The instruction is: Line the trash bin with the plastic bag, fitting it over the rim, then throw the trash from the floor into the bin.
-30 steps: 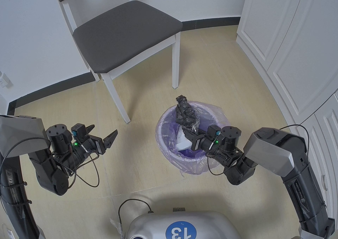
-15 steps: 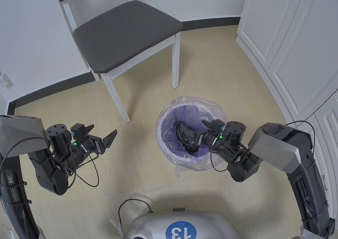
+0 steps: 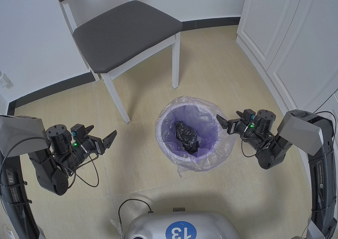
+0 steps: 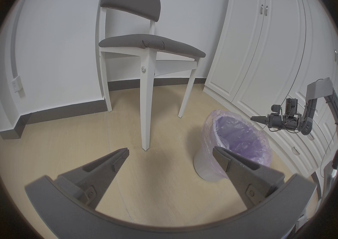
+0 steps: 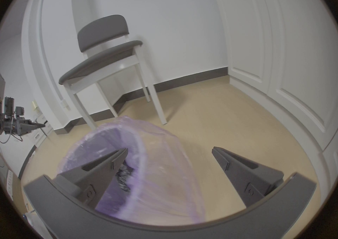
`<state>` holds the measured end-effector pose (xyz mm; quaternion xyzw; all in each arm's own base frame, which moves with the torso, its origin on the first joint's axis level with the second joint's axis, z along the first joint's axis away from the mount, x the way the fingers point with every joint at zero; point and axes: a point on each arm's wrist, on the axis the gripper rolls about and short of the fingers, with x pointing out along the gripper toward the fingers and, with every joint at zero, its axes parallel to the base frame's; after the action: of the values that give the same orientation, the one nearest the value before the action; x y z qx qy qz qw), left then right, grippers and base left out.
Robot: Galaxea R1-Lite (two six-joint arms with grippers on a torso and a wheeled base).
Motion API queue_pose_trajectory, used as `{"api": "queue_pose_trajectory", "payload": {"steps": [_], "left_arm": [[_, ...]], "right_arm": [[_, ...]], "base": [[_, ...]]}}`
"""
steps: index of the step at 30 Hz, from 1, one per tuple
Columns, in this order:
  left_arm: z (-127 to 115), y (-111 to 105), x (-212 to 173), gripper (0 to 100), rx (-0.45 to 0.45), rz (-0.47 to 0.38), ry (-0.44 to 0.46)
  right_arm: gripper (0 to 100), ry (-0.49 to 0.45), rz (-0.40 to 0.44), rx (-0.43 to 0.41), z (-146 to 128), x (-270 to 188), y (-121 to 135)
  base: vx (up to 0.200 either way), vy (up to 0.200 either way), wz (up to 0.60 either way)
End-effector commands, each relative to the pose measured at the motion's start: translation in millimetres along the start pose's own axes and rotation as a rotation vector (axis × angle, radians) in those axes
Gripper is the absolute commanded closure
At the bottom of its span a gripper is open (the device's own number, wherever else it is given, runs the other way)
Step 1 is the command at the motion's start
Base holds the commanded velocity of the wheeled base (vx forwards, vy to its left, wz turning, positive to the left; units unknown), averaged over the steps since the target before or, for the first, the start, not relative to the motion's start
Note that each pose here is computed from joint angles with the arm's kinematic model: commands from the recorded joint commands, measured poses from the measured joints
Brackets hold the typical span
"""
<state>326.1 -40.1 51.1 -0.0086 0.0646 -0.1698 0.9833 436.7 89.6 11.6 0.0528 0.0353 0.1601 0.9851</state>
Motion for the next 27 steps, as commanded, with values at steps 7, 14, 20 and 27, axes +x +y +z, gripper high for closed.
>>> {"api": "queue_pose_trajectory", "payload": {"steps": [7,14,20,27], "left_arm": [[-2.1,1.0,1.5,0,0.003,0.002,-0.007],[-6.3,0.9,3.1,0,0.002,0.001,0.005],[-12.3,-0.8,4.3,0,0.004,-0.005,0.025],[-7.1,2.3,8.9,0,0.010,0.000,-0.004]], "right_arm": [[0,0.140,-0.016,-0.013,-37.7,-10.0,-14.2],[0,0.236,-0.021,-0.039,-77.1,7.6,-22.6],[0,0.289,-0.021,-0.033,-86.5,36.0,-27.4],[0,0.305,-0.047,-0.023,-67.0,53.5,-39.9]], "base": [[0.000,0.000,0.00],[0.000,0.000,0.00],[0.000,0.000,0.00],[0.000,0.000,0.00]]}}
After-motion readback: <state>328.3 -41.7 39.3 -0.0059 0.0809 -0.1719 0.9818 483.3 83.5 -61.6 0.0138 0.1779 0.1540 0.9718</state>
